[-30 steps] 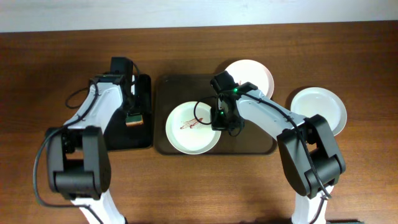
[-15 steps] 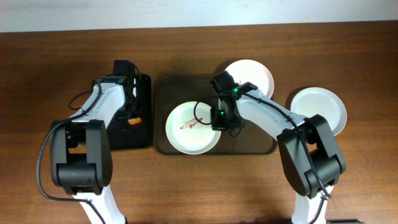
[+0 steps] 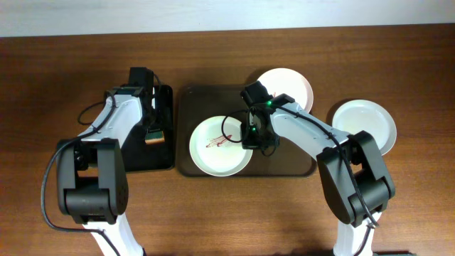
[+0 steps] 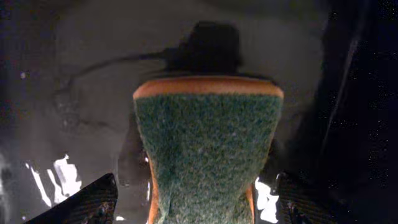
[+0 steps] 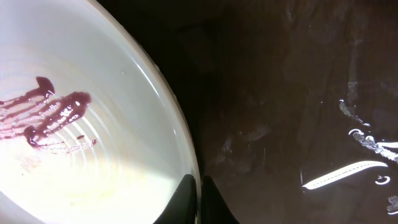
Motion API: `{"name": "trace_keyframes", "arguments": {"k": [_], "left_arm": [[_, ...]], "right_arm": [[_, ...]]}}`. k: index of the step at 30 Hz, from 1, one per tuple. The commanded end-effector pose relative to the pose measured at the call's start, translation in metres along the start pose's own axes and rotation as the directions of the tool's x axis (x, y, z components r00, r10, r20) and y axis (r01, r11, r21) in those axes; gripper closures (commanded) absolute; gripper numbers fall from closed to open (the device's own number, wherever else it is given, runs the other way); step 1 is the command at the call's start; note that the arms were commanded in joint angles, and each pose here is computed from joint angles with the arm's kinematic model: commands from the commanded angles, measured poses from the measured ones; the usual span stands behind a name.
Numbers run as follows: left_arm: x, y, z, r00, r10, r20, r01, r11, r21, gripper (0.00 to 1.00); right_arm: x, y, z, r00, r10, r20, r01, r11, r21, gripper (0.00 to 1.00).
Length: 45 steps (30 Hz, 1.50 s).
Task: Clean dirty plates on tray and stack at the side
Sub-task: 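Grasp the green sponge with the left gripper and lift it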
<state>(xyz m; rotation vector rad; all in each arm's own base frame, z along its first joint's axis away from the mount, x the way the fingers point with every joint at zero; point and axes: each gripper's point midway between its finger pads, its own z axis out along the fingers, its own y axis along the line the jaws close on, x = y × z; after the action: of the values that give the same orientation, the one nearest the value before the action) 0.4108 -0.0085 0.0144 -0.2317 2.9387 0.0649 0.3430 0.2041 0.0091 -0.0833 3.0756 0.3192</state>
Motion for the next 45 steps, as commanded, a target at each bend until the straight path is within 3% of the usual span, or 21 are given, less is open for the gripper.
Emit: {"name": "trace_keyframes", "arguments": {"k": [1,3,9,13,20,30,45], "left_arm": [[-0.010,0.004,-0.013,0.999,-0.007,0.049,0.007,1.000,-0.003,0.23],[-0.011,0.003,-0.013,0.999,-0.006,0.054,0.006,1.000,-0.002,0.28],[-0.014,0.003,-0.013,0.998,-0.008,0.066,0.008,1.000,0.002,0.83],[-0.013,0.002,-0.013,0.998,-0.008,0.065,0.007,1.000,0.005,1.00],[-0.009,0.004,-0.019,0.999,-0.007,0.051,0.007,1.000,0.001,1.00],[-0.034,0.014,-0.082,0.972,-0.027,0.232,0.031,0.999,-0.014,1.00],[-0.056,0.034,-0.211,0.828,-0.043,0.559,0.064,0.998,-0.018,1.00]], "right_arm": [[0.005,-0.003,0.002,1.000,-0.010,-0.013,0.010,1.000,0.019,0.96],[0.005,-0.003,0.002,1.000,-0.010,-0.013,0.010,1.000,0.019,0.96],[0.005,-0.003,0.002,1.000,-0.009,-0.014,0.010,1.000,0.019,0.96],[0.005,-0.003,0.002,1.000,-0.010,-0.014,0.010,1.000,0.019,0.96],[0.006,-0.003,0.002,1.000,-0.009,-0.014,0.010,1.000,0.019,0.96],[0.005,-0.003,0.002,1.000,-0.009,-0.014,0.010,1.000,0.019,0.96],[0.006,-0.003,0.002,1.000,-0.009,-0.017,0.009,1.000,0.021,0.96]]}}
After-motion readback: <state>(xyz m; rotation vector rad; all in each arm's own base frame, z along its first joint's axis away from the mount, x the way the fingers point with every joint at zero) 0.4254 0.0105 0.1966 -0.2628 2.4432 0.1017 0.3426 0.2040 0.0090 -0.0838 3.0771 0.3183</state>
